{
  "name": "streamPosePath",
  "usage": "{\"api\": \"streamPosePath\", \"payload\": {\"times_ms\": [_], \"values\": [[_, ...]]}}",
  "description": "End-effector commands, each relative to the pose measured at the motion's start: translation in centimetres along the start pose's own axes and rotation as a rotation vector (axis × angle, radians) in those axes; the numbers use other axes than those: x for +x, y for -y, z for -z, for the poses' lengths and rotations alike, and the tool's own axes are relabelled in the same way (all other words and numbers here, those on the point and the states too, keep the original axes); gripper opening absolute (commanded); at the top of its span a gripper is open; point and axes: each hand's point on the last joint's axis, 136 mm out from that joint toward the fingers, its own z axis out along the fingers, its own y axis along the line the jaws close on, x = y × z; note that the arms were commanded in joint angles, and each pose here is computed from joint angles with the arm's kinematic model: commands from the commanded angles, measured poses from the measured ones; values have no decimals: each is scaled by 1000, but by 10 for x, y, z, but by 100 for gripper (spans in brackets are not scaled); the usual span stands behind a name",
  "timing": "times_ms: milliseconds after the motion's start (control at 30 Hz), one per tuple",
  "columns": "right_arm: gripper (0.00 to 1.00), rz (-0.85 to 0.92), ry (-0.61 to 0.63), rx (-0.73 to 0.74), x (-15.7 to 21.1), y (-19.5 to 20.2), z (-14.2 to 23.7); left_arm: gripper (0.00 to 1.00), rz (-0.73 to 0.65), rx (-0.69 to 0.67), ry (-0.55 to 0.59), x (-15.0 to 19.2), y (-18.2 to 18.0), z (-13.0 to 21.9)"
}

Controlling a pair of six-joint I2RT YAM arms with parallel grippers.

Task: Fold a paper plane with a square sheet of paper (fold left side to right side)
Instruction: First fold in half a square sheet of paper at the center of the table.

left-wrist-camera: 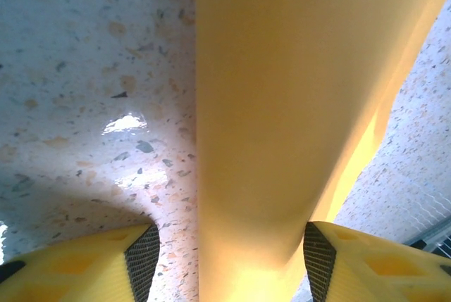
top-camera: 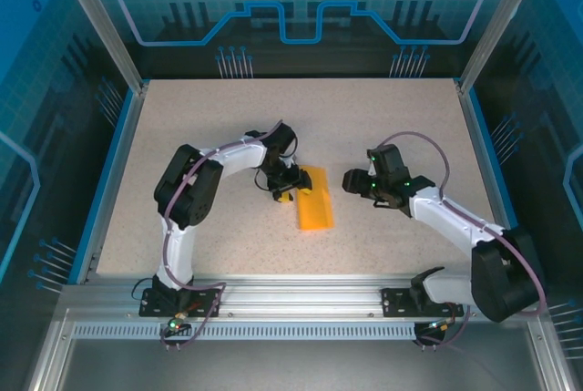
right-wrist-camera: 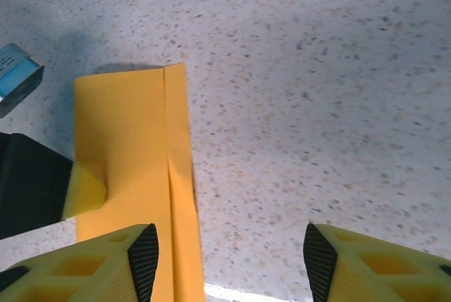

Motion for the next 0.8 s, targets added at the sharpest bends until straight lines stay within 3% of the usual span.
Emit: {"api": "streamPosePath", "payload": {"times_ms": [0,767], "values": [[60,1,-2,61,5,18,8,61,-36,-42,-37,6,-3,-40],[60,27,-18,57,11,19,18,70,-11,-58,-81,5,11,-71]]}}
